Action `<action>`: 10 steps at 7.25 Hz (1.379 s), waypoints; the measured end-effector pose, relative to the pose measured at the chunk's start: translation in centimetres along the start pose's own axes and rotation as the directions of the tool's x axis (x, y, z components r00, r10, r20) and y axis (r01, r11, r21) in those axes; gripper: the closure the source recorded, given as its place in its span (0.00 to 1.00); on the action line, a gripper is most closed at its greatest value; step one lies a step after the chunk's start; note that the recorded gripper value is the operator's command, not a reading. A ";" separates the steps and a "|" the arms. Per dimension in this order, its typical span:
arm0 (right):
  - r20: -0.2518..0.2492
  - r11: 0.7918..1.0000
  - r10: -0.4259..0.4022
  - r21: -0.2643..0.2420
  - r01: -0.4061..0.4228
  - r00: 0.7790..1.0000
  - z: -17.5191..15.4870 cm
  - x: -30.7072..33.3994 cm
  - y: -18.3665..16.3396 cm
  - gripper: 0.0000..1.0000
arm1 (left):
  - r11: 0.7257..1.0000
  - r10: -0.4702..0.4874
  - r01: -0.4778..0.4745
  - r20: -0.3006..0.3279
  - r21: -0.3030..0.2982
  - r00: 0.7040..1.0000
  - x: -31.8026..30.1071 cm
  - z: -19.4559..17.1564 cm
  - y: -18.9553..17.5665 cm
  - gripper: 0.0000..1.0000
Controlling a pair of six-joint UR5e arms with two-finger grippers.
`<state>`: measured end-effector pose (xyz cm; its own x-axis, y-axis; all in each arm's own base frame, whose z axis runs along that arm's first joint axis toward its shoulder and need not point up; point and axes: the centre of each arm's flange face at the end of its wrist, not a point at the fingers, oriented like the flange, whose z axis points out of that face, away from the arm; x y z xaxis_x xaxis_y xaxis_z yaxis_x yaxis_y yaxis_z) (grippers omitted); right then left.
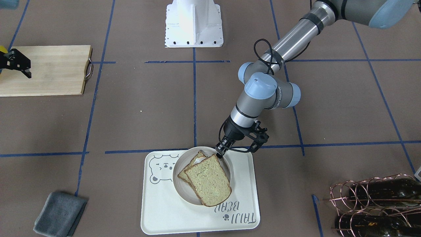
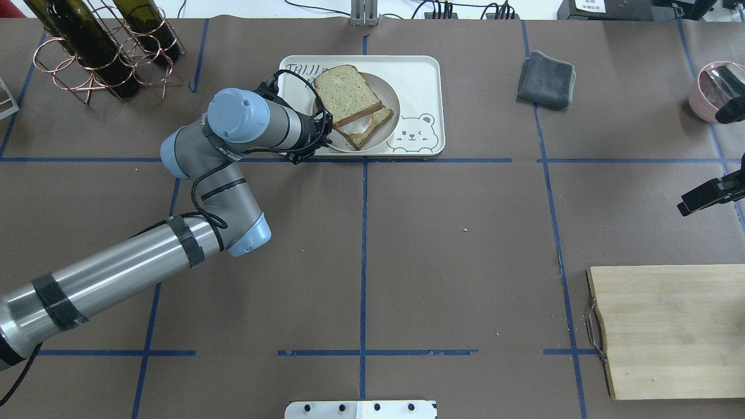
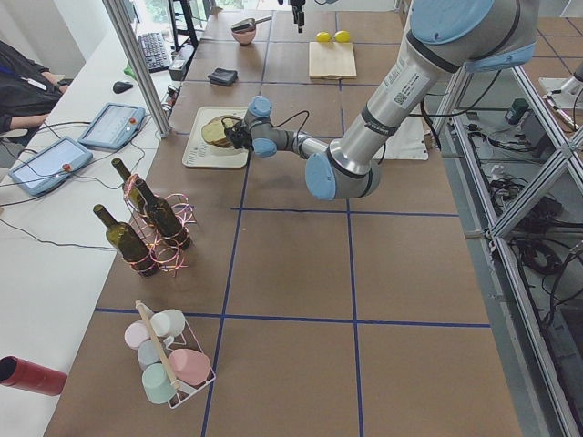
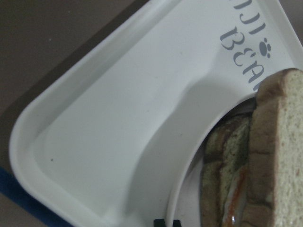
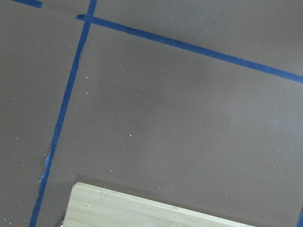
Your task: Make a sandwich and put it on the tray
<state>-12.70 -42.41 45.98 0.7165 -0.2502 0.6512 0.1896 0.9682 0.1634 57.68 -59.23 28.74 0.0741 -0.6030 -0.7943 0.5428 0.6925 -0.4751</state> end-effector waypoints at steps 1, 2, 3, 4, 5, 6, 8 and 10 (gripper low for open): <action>-0.003 1.000 0.010 0.002 -0.010 1.000 -0.1 0.5 0.0 0.00 | 1.000 -0.003 0.003 0.001 0.010 1.000 0.2 0.4 -0.1 0.59; -0.007 1.000 0.023 0.004 -0.023 1.000 -0.1 1.0 -0.1 0.00 | 1.000 0.000 0.000 0.001 0.013 1.000 0.4 0.5 0.0 0.01; -0.010 0.999 0.035 0.008 -0.035 0.999 -0.2 1.4 -0.2 0.00 | 1.000 0.014 -0.014 -0.007 0.006 1.000 0.8 0.1 0.1 0.00; -0.012 0.999 0.043 0.012 -0.043 0.999 -0.4 1.7 -0.3 0.00 | 0.999 0.035 -0.035 -0.024 -0.003 0.999 1.7 -0.8 0.2 0.00; -0.013 0.999 0.046 0.014 -0.046 0.999 -0.4 1.8 -0.3 0.00 | 0.999 0.052 -0.053 -0.036 -0.014 0.998 2.4 -1.7 0.1 0.00; -0.014 0.999 0.050 0.017 -0.050 0.999 -0.5 1.9 -0.3 0.00 | 0.997 0.066 -0.068 -0.039 -0.036 0.997 2.7 -3.0 -0.6 0.00; -0.014 0.998 0.062 0.034 -0.062 0.998 -1.2 2.3 -0.5 0.00 | 0.987 0.142 -0.143 -0.013 -0.080 0.990 1.1 -7.6 -2.3 0.00; -0.023 0.995 0.080 0.061 -0.079 0.997 -2.1 3.1 -1.0 0.00 | 0.954 0.294 -0.292 0.022 -0.074 0.955 -2.4 -13.8 -3.7 0.00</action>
<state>-9.30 -44.11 46.28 0.7444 -0.1716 0.6453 0.0912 0.9835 0.1564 43.93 -54.88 27.15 0.2491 -0.3810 -0.8904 0.4343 0.8657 -0.2489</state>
